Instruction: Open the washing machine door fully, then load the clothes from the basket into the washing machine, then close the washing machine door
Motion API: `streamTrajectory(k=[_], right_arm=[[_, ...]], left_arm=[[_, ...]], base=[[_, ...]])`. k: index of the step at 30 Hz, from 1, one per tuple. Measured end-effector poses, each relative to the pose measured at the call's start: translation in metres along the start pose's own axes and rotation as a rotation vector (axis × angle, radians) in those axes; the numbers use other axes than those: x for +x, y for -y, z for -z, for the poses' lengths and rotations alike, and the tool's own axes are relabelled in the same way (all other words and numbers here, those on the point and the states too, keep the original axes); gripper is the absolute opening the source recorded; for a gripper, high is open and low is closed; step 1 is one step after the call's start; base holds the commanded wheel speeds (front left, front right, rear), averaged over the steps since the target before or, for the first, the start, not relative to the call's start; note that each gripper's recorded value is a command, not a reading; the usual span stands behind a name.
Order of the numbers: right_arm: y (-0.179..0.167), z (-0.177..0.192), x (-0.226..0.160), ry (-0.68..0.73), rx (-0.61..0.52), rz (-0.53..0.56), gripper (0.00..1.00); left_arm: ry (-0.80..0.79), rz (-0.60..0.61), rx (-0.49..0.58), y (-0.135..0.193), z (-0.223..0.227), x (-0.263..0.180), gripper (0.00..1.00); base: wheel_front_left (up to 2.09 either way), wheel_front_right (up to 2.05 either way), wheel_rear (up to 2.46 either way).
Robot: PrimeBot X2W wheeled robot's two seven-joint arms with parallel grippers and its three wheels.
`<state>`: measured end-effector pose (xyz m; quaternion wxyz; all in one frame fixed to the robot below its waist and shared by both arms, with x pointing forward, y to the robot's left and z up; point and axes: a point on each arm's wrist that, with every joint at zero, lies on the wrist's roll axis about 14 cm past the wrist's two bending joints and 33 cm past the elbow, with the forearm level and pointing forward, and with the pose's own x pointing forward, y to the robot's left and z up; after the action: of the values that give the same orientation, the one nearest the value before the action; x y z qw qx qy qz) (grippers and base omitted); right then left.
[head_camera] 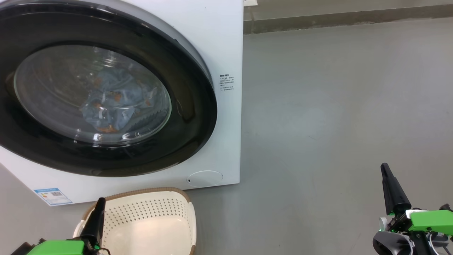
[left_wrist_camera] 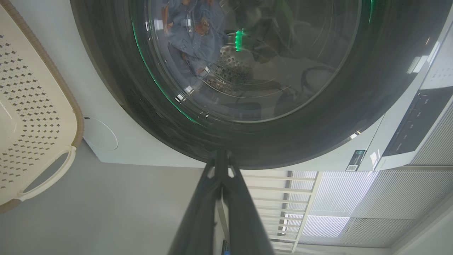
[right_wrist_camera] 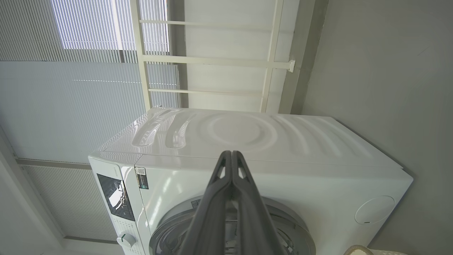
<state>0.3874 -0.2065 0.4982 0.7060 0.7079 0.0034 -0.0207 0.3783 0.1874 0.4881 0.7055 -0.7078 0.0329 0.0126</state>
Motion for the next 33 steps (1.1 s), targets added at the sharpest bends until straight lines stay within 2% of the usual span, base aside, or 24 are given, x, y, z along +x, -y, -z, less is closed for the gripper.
streamTrajectory(k=[33], right_arm=[[-0.0004,-0.0001,0.0,0.0,0.001,-0.001,0.0]], left_arm=[[0.004,0.001,-0.005,0.0004,-0.0002,0.0002,0.0]], base=[[0.0,0.0,0.0]])
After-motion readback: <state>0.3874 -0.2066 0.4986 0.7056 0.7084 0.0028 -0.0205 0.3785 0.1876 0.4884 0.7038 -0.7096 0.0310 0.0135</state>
